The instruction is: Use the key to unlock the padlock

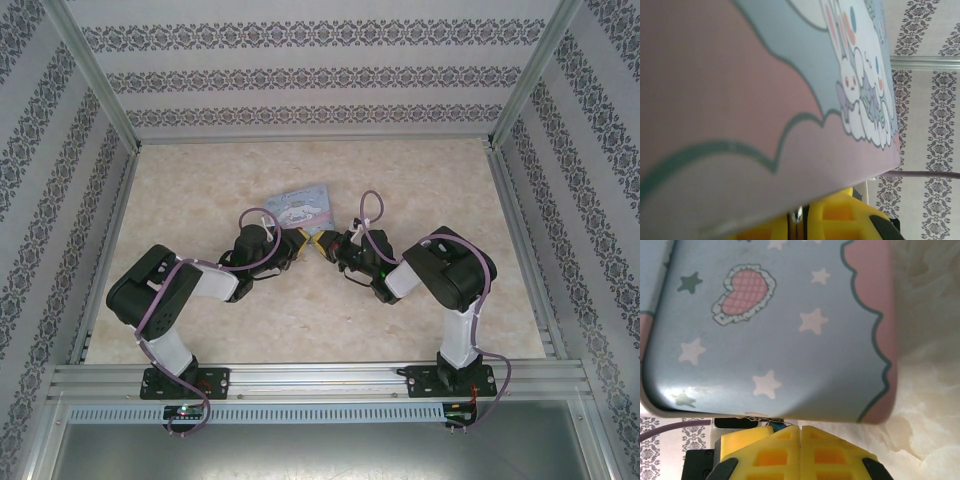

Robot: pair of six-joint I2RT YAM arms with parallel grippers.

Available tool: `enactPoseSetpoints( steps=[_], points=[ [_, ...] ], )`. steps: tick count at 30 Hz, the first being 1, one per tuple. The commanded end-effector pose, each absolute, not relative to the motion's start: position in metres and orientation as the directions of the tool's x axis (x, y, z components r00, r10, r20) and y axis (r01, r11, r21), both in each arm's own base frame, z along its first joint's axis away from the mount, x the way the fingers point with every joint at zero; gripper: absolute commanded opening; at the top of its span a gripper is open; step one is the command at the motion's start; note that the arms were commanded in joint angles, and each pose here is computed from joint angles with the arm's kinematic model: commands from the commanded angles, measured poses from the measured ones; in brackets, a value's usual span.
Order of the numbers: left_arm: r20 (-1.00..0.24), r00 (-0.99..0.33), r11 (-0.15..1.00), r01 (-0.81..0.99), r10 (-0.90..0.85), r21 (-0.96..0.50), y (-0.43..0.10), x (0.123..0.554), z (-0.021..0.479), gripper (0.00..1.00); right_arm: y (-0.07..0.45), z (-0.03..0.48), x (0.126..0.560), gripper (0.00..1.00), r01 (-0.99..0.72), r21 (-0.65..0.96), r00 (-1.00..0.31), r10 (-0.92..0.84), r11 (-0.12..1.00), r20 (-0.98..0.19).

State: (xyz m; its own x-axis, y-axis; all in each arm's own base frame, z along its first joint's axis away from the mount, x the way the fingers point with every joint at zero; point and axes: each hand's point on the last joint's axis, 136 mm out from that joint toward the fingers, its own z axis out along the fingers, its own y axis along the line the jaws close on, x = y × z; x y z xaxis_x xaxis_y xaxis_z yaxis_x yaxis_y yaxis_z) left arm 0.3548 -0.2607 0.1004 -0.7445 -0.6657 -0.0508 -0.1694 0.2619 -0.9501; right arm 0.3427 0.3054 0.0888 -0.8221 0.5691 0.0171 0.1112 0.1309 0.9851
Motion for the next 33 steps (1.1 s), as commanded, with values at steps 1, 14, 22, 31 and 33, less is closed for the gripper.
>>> enactPoseSetpoints(
  steps=[1, 14, 22, 31, 33],
  points=[
    [-0.136, -0.921, 0.191, 0.069, -0.364, -0.979, -0.324, 0.305, 0.150, 0.00, 0.363, 0.132, 0.307, 0.00, -0.017, 0.999, -0.934, 0.355, 0.043, -0.031],
    [-0.148, -0.914, 0.204, 0.074, -0.377, -0.976, -0.323, 0.305, 0.139, 0.00, 0.377, 0.134, 0.311, 0.00, -0.008, 1.000, -0.935, 0.354, 0.026, -0.016],
    [-0.120, -0.886, 0.277, -0.010, -0.448, -0.961, -0.308, 0.310, 0.117, 0.00, 0.351, 0.127, 0.316, 0.33, 0.002, 0.999, -0.912, 0.409, 0.053, -0.019],
    [-0.116, -0.883, 0.291, -0.024, -0.454, -0.956, -0.304, 0.311, 0.113, 0.00, 0.318, 0.118, 0.303, 0.62, 0.004, 0.995, -0.904, 0.427, 0.100, -0.039],
    [-0.118, -0.883, 0.295, -0.025, -0.454, -0.955, -0.303, 0.312, 0.112, 0.00, 0.308, 0.114, 0.298, 0.66, 0.005, 0.993, -0.903, 0.427, 0.119, -0.047]
  ],
)
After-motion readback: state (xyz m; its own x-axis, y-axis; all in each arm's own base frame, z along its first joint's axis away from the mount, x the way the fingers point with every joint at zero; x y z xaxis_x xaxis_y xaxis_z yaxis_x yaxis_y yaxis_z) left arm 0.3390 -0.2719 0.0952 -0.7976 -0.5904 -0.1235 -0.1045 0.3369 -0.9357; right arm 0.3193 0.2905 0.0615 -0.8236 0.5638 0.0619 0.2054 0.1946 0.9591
